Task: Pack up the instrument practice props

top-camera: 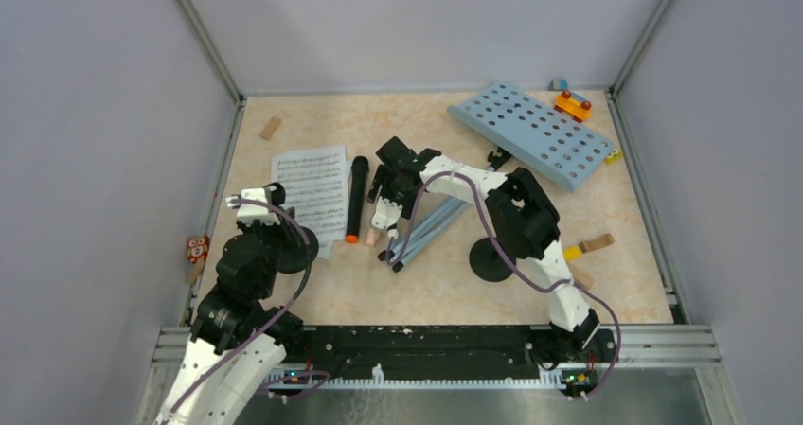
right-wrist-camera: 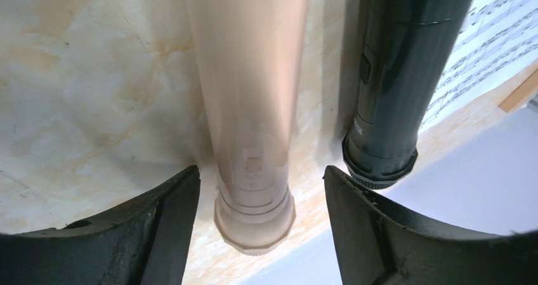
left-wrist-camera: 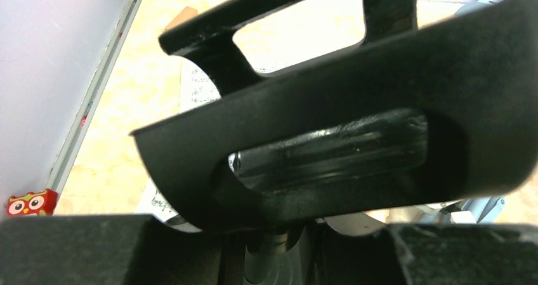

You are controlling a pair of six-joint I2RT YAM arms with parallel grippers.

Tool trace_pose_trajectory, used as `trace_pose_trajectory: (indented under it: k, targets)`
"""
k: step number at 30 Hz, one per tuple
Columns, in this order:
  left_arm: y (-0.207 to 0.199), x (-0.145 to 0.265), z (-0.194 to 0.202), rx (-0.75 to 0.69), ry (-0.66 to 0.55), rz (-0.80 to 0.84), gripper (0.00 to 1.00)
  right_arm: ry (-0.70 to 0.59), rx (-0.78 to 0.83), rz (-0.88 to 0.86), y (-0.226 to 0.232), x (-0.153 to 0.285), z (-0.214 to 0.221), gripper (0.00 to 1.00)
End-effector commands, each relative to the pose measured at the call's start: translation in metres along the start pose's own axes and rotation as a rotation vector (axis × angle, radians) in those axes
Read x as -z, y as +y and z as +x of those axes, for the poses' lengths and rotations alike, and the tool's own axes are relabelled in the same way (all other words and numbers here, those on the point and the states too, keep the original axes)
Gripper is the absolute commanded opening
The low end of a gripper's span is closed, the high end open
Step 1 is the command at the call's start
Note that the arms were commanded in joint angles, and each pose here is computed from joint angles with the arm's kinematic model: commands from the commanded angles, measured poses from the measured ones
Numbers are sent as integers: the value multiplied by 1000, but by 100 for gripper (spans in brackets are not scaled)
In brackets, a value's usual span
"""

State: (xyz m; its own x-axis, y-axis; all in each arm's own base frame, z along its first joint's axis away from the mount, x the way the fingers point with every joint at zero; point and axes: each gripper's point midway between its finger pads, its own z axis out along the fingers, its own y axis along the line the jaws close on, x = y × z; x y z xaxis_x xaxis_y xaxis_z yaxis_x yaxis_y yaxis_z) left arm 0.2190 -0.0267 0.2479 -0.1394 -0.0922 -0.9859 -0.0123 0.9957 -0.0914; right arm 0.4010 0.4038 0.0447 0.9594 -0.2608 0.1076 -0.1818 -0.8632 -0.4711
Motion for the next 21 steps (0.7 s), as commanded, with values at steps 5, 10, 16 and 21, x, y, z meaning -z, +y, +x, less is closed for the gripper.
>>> trace_pose_trajectory:
  k: [5,10,16,21]
  targets:
    - [0,-3,-30,27,-115,-9,0,6,-20,205,-54,87,1,73]
    - [-4,-5,-29,27,-107,5,0,8,-67,286,-62,128,-6,74]
    - [-7,-6,-30,27,-110,23,0,-85,-555,764,-106,218,-14,75]
    - [-26,-4,-35,15,-130,133,0,-314,-1082,1098,-117,313,-26,74]
